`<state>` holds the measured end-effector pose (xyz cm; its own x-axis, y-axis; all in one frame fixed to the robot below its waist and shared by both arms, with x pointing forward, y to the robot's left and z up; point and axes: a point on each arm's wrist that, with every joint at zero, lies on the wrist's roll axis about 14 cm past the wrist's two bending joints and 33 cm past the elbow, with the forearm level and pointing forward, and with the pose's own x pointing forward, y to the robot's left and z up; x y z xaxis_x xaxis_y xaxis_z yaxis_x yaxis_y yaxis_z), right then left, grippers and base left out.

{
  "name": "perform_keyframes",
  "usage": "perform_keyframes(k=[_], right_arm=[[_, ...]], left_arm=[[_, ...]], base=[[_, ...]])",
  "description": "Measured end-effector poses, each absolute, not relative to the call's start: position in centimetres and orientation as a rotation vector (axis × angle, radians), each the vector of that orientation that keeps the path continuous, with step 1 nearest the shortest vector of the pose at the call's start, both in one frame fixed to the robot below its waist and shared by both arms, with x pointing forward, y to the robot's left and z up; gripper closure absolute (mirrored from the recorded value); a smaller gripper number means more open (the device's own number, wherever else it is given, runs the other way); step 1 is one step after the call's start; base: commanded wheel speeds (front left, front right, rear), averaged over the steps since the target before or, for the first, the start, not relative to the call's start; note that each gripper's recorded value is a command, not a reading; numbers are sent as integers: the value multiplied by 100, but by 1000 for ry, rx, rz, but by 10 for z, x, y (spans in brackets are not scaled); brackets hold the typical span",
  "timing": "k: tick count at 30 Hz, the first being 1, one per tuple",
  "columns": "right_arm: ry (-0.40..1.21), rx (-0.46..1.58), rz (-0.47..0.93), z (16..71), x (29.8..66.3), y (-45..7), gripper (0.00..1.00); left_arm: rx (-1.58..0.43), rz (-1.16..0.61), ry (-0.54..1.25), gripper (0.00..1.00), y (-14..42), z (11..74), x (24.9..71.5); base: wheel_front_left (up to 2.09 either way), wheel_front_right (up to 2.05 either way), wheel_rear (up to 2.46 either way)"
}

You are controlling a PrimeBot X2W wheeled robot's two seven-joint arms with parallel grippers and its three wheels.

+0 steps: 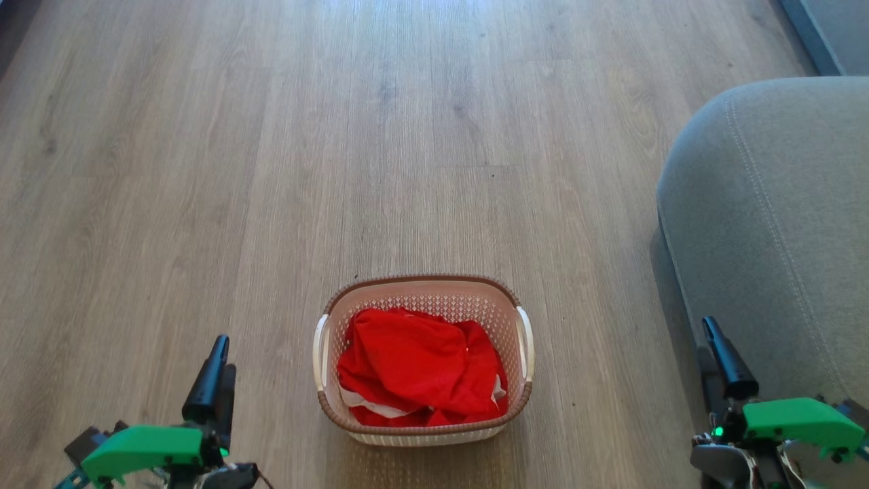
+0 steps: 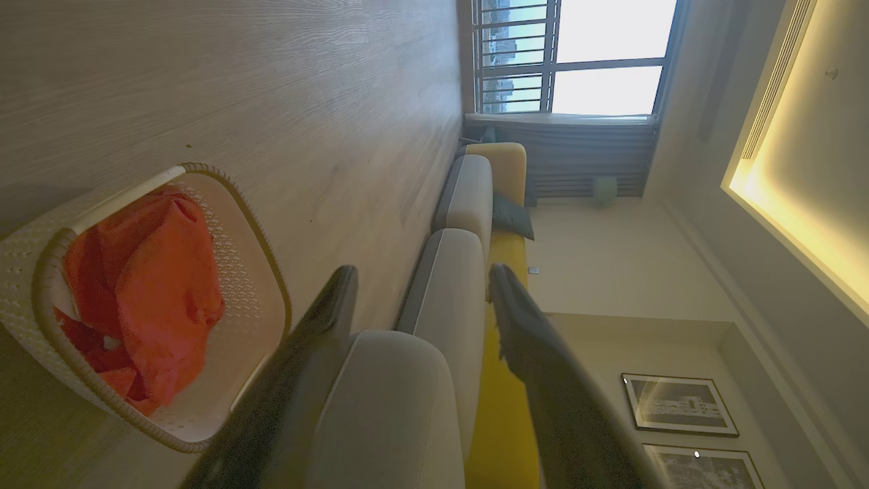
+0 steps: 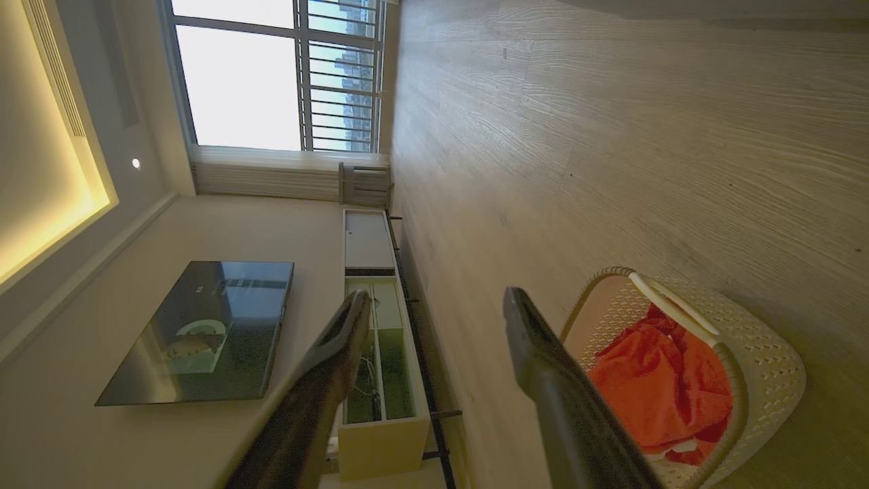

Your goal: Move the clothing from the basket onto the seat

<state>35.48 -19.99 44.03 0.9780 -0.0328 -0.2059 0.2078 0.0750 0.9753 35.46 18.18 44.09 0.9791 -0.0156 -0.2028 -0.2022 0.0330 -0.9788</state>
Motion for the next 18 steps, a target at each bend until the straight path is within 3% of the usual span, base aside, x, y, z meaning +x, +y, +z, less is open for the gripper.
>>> perform_keyframes(k=[18], right_arm=[[159,1087,-123,448,359,-197,0]], left_arm=[[-1194,141,206,0,183,440,356]], base=[[0,0,0]])
